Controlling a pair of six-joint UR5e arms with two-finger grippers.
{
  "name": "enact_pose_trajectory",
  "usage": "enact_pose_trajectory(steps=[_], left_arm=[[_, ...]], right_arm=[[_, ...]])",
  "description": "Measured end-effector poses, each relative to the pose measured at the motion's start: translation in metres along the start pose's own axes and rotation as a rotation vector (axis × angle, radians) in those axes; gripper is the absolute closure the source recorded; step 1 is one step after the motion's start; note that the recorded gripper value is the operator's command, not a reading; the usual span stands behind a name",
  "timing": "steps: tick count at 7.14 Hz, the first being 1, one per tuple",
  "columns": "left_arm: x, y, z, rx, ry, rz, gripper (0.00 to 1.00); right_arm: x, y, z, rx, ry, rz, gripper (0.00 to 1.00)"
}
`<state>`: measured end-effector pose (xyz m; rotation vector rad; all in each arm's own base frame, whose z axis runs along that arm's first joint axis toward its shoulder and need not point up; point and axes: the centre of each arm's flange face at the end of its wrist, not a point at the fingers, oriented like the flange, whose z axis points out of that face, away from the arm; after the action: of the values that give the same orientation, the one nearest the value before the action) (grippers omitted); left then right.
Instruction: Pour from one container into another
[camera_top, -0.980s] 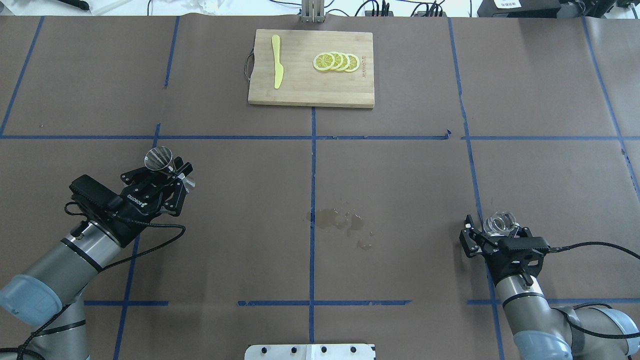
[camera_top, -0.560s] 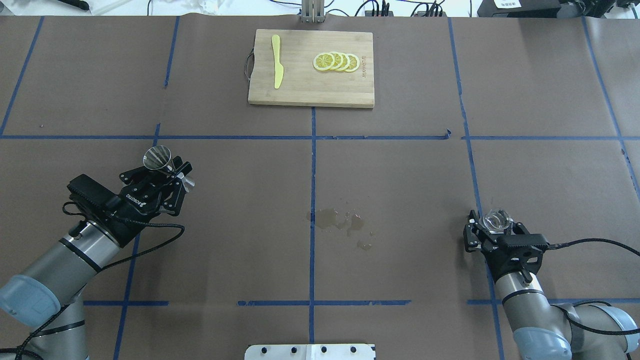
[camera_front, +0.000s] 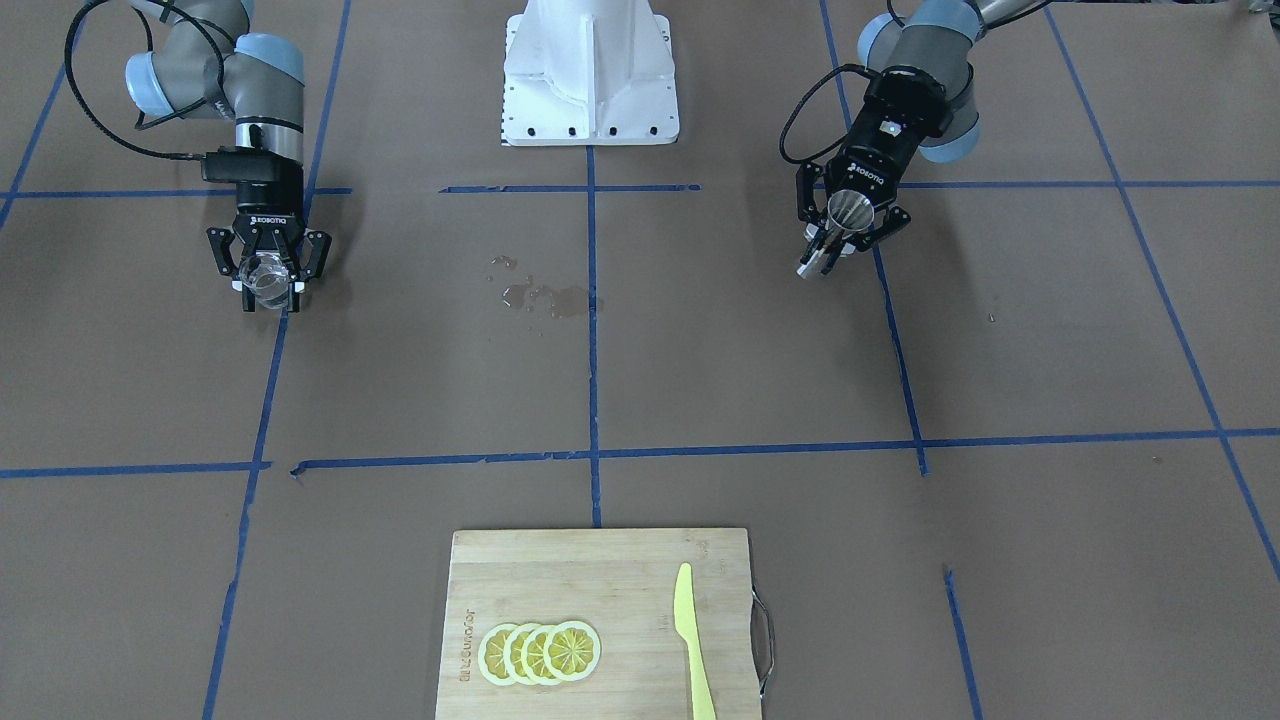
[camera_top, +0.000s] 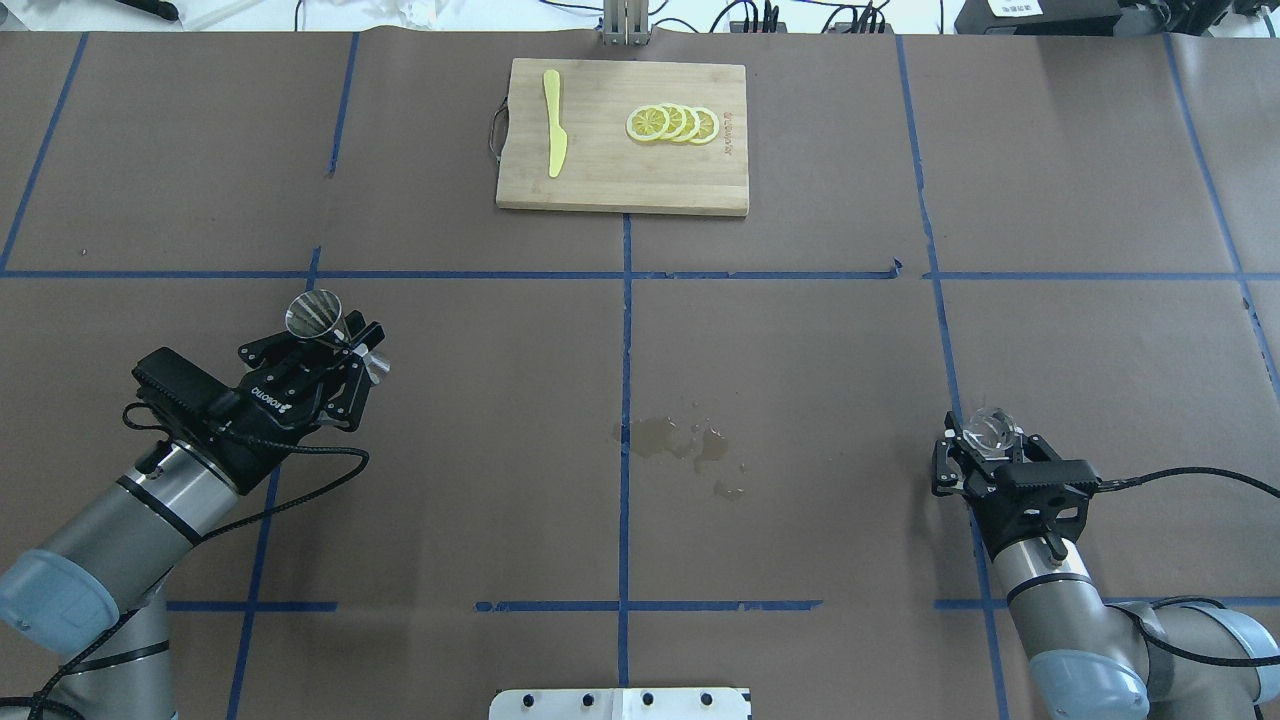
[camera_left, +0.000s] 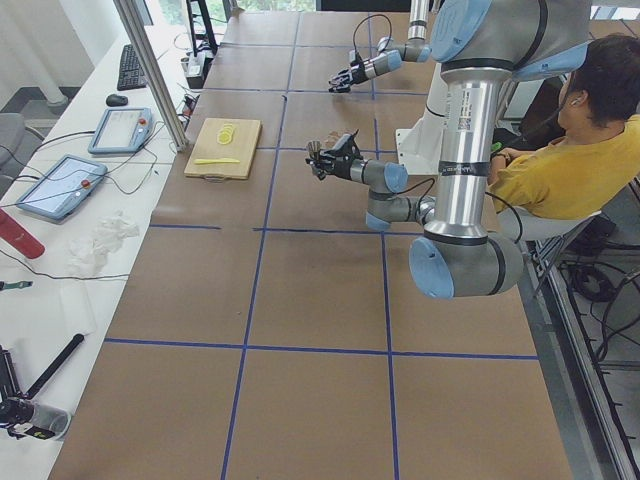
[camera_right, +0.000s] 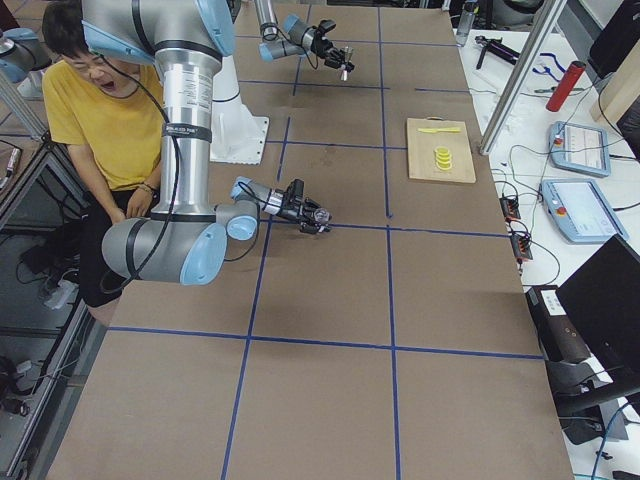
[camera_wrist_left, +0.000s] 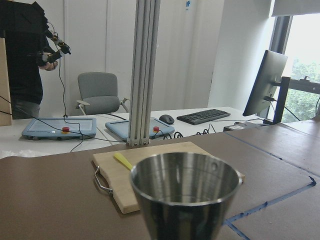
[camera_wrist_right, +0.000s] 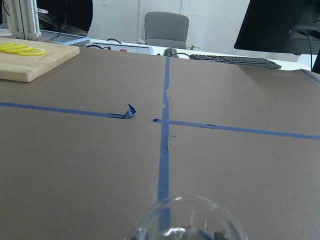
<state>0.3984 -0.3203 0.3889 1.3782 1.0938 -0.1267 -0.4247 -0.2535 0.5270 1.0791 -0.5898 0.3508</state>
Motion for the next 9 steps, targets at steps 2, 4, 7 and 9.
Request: enact_pose_trajectory(steps=[2, 4, 7, 9], left_arm=[[0.001, 0.0, 0.0, -0.001, 0.001, 0.003, 1.0], [0.007, 0.005, 0.004, -0.009, 0.008, 0.012, 1.0], [0.056, -0.007, 0.044, -0.026, 0.001, 0.032, 1.0], [0.085, -0.013, 0.071, -0.032, 0.012, 0.073, 1.0]], right_arm=[[-0.02, -0.029, -0.007, 0.015, -0.024, -0.018, 1.0], [-0.073, -0.058, -0.009, 0.039, -0.065, 0.002, 1.0], [-0.161, -0.096, -0.021, 0.058, -0.118, 0.01, 1.0], [-0.212, -0.119, -0.031, 0.057, -0.125, -0.002, 1.0]])
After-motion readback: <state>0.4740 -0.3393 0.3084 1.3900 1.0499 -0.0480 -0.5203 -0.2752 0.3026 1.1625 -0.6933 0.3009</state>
